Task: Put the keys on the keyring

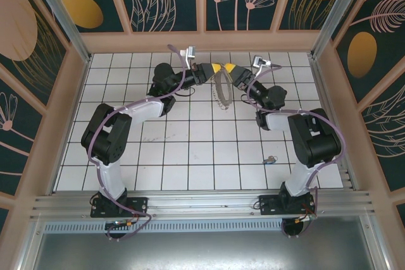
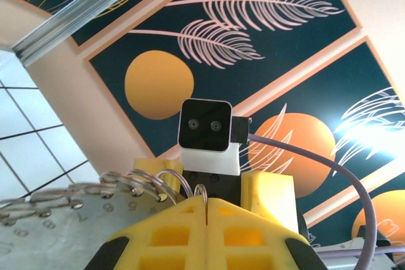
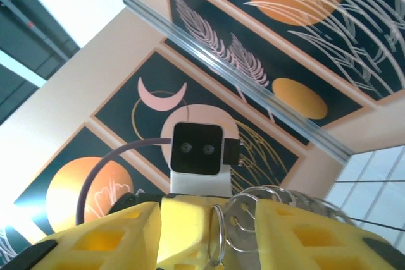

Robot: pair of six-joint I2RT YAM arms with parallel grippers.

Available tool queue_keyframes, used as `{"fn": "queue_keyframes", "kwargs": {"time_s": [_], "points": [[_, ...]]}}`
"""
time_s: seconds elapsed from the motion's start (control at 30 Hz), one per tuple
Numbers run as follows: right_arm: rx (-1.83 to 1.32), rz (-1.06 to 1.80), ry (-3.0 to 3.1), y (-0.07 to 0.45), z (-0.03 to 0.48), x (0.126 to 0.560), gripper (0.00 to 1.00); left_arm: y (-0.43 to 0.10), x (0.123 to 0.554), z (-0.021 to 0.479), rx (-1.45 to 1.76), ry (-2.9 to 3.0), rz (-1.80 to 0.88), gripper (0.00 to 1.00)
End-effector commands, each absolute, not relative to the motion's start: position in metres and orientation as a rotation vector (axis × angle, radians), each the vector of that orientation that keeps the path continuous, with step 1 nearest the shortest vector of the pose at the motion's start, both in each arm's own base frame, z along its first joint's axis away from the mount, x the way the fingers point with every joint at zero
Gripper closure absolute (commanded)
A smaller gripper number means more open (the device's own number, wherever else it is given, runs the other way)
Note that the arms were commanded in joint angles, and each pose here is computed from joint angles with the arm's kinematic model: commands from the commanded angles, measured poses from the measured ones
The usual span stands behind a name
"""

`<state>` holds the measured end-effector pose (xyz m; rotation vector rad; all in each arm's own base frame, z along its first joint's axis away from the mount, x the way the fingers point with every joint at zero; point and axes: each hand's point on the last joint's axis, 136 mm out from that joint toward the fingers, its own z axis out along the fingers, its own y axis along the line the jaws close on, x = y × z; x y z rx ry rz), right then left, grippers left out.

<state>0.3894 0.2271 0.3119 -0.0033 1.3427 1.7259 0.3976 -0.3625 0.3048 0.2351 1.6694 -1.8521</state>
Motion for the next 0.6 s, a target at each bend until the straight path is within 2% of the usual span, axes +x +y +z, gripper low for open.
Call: {"fn": "queue_keyframes", "kwargs": {"time_s": [0.0, 0.3, 0.57], "points": [[-0.03, 1.703, 1.29, 0.21, 0.325, 0.376, 0.54, -0.369, 0.394, 0.317, 0.358, 1.652, -1.789, 1.0], [-0.074, 1.657, 1.449, 0.207, 0.305, 0.374, 0.55, -0.382, 0.393, 0.311, 0.592, 1.742, -1.677, 1.0], [-0.126, 1.672, 1.456, 0.211, 0.305, 0.366, 0.64, -0.389, 0.391, 0.305, 0.732, 1.79, -1.651, 1.0]]}}
